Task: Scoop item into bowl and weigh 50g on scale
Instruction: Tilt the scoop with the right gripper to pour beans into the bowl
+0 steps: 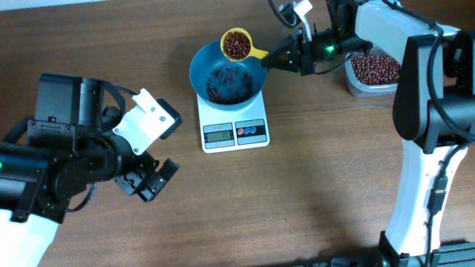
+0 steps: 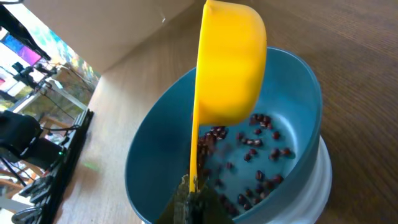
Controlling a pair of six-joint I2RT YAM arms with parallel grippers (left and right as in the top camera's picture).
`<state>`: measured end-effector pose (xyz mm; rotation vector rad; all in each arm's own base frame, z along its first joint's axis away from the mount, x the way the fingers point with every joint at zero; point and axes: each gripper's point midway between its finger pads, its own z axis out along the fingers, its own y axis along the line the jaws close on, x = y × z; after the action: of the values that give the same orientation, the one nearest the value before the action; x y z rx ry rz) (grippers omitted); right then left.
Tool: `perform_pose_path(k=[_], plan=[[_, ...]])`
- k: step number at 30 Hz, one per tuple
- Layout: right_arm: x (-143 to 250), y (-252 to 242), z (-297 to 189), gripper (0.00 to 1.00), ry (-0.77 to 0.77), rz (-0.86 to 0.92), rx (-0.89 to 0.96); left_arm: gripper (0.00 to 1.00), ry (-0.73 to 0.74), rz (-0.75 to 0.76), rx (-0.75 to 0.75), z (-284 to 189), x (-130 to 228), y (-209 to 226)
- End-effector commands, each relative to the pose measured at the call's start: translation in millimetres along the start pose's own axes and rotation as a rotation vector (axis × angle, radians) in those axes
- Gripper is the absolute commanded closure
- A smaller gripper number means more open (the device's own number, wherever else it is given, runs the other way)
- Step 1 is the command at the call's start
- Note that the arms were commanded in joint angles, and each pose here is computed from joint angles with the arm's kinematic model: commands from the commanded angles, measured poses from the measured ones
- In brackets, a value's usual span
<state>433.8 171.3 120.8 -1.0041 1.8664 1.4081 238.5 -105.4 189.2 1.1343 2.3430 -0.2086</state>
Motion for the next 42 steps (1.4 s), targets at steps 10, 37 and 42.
perform_pose_path(k=[10, 37, 42], plan=[[-45, 21, -9, 0.96, -0.05, -0.091, -0.018, 0.01, 0.006, 0.008, 0.001, 2, 3, 1], [-47, 27, -30, 0.96, 0.167, -0.175, 0.216, 0.01, 0.005, 0.009, 0.0, 2, 3, 1], [-50, 28, -36, 0.96, 0.199, -0.198, 0.262, 0.01, 0.006, 0.008, 0.001, 2, 3, 1]])
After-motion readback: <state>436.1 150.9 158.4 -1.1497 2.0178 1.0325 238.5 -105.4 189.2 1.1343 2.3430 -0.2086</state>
